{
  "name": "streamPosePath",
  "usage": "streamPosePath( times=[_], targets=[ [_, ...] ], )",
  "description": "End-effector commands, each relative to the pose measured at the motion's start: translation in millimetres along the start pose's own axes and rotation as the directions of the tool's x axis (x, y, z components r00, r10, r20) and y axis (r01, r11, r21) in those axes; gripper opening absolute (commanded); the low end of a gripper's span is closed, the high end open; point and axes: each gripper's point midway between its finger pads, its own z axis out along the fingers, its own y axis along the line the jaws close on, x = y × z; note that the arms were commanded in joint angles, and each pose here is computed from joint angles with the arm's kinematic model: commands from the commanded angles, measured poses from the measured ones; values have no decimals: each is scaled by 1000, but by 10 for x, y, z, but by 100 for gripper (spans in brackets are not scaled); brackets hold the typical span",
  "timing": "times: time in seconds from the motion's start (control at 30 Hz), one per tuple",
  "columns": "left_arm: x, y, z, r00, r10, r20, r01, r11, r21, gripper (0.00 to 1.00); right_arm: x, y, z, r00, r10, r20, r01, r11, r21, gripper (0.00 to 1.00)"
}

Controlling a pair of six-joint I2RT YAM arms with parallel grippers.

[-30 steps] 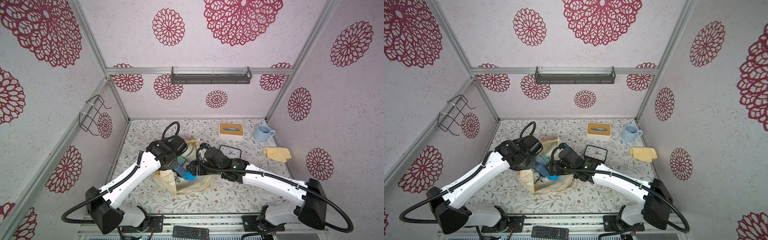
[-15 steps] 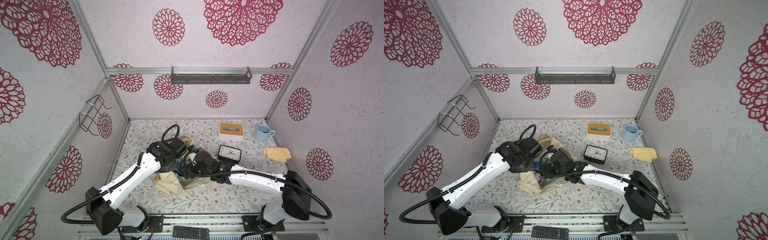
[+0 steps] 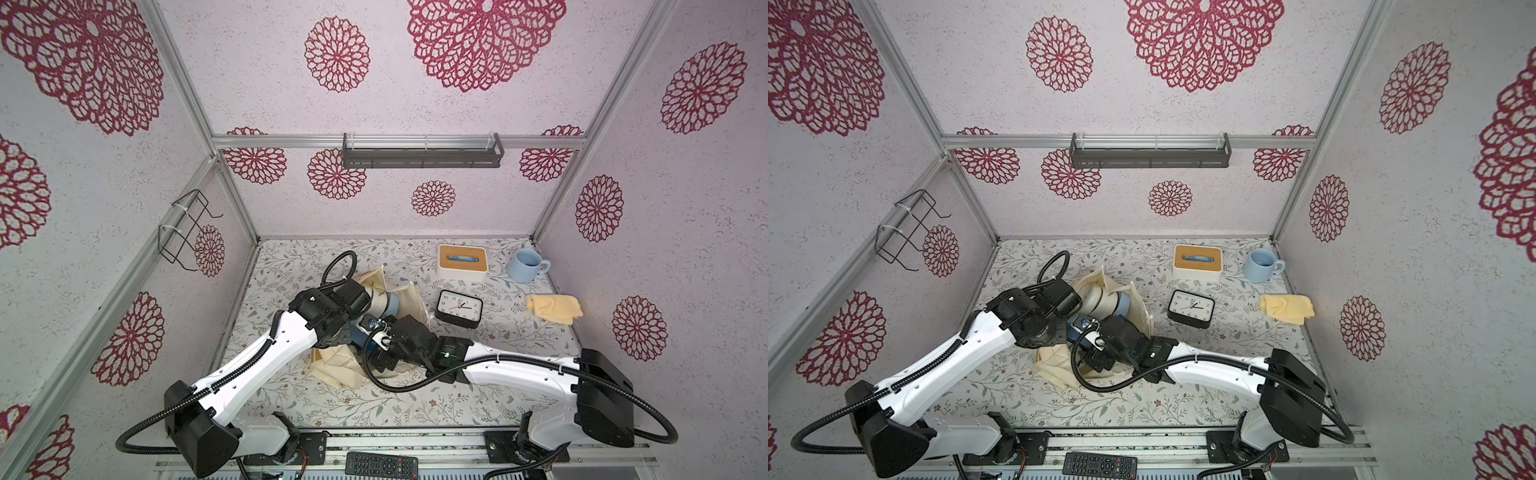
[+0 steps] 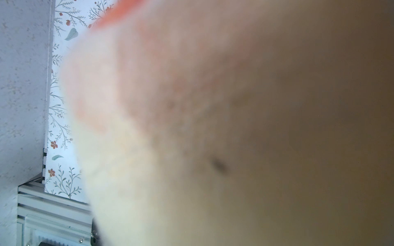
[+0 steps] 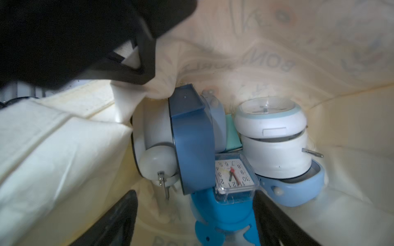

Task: Take the alarm clock out of the canvas bag
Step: Pick up the alarm from the canvas bag.

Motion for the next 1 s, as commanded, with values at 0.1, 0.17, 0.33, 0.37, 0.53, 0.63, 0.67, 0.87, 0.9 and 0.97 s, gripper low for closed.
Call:
streamPosePath(
  times=[0.1, 0.17, 0.33, 0.37, 0.53, 0.63, 0.67, 0.87, 0.9, 0.97],
  targets=[
    [77, 115, -29, 1000, 28, 4, -28, 999, -31, 0, -105, -91, 309, 999, -19, 27, 18, 999, 26, 86],
    [75, 121, -33, 1000, 29, 8, -29, 999, -31, 0, -116, -138, 388, 1000, -4, 30, 2, 999, 40, 86],
    [79, 135, -37, 999, 34, 9, -33, 999, -35, 0, -125, -279, 524, 999, 36, 33, -38, 997, 71, 87],
    [78, 136, -36, 999, 35, 9, -34, 999, -35, 0, -109, -280, 545, 999, 34, 29, -36, 997, 68, 87],
    [70, 130, -29, 999, 36, 12, -36, 999, -35, 0, -18, -226, 681, 1000, 28, 11, -28, 1000, -1, 85],
    [63, 116, -29, 999, 35, 12, -34, 999, -31, 0, 15, -196, 748, 999, 32, 10, -32, 999, -36, 80],
    [59, 114, -28, 999, 35, 13, -35, 999, -32, 0, 27, -197, 766, 999, 39, 7, -38, 998, -39, 78],
    [64, 124, -21, 999, 40, 11, -40, 998, -38, 0, 20, -128, 783, 998, 61, 1, -60, 993, -100, 49],
    [64, 121, -17, 999, 43, 9, -42, 998, -40, 0, 0, -117, 772, 998, 65, 5, -64, 992, -108, 46],
    [70, 123, -11, 999, 48, 3, -48, 998, -45, 0, -57, -118, 732, 997, 76, 20, -73, 991, -112, 42]
  ],
)
